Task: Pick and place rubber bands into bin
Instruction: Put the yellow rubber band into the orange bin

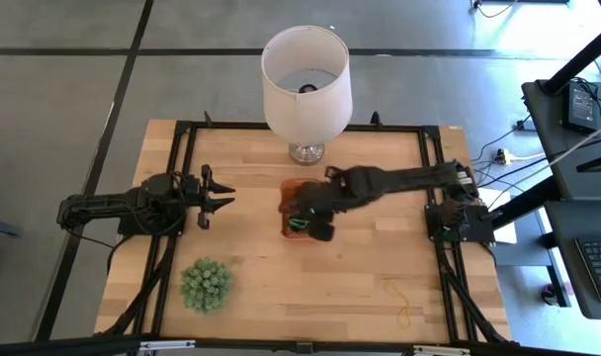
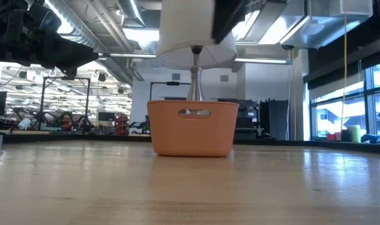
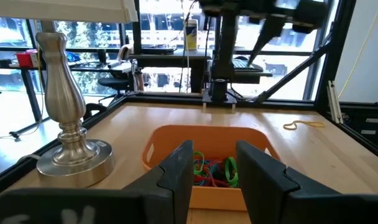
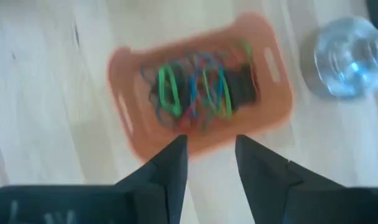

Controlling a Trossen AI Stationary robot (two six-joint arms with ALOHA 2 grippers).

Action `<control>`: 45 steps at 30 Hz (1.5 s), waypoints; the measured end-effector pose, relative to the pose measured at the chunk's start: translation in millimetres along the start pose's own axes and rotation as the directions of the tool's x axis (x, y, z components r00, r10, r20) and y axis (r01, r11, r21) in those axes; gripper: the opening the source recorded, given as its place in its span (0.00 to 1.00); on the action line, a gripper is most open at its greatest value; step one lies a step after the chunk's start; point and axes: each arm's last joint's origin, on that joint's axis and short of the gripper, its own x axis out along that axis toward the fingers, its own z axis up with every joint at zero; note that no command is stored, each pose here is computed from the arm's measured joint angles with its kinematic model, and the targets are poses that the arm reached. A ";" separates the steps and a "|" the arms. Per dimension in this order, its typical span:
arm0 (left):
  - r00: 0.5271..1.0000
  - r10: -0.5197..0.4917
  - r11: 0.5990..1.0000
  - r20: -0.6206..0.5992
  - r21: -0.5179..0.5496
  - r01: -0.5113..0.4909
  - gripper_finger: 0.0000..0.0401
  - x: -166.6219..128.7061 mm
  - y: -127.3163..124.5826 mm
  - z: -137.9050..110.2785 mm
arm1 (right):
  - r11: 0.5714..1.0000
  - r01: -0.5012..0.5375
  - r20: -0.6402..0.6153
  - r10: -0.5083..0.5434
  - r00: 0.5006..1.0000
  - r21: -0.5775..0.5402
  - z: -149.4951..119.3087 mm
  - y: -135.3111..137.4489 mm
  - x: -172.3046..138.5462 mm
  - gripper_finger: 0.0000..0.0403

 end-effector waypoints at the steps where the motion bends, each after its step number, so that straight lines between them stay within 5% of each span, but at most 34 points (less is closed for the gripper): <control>1: 1.000 0.000 1.000 0.000 0.000 0.000 0.28 0.0 0.0 0.0 | 1.000 0.019 -0.010 -0.019 1.000 0.003 -6.5 6.5 -6.1 0.34; 12: 1.000 0.001 1.000 -0.001 0.000 -0.001 0.28 0.0 0.0 -0.1 | 0.984 0.155 -0.159 -0.140 0.977 0.086 -107.3 89.1 -19.5 0.27; 21: 1.000 0.000 1.000 -0.001 0.000 0.000 0.28 0.0 0.0 -0.1 | 0.925 -0.002 -0.203 0.086 0.975 0.381 -206.7 123.1 2.1 0.26; 27: 1.000 0.001 1.000 -0.001 0.000 -0.001 0.28 0.0 0.0 -0.1 | 0.872 0.069 -0.266 0.072 0.961 0.485 -255.2 124.2 21.7 0.27; 41: 1.000 0.000 1.000 -0.001 0.000 0.000 0.28 0.0 0.0 -0.1 | 0.866 0.020 -0.313 0.158 0.937 0.499 -299.8 113.8 72.8 0.29; 45: 1.000 0.000 1.000 -0.001 0.000 0.000 0.28 0.0 0.0 -0.1 | 0.869 0.033 -0.316 0.144 0.938 0.494 -305.7 107.9 79.1 0.22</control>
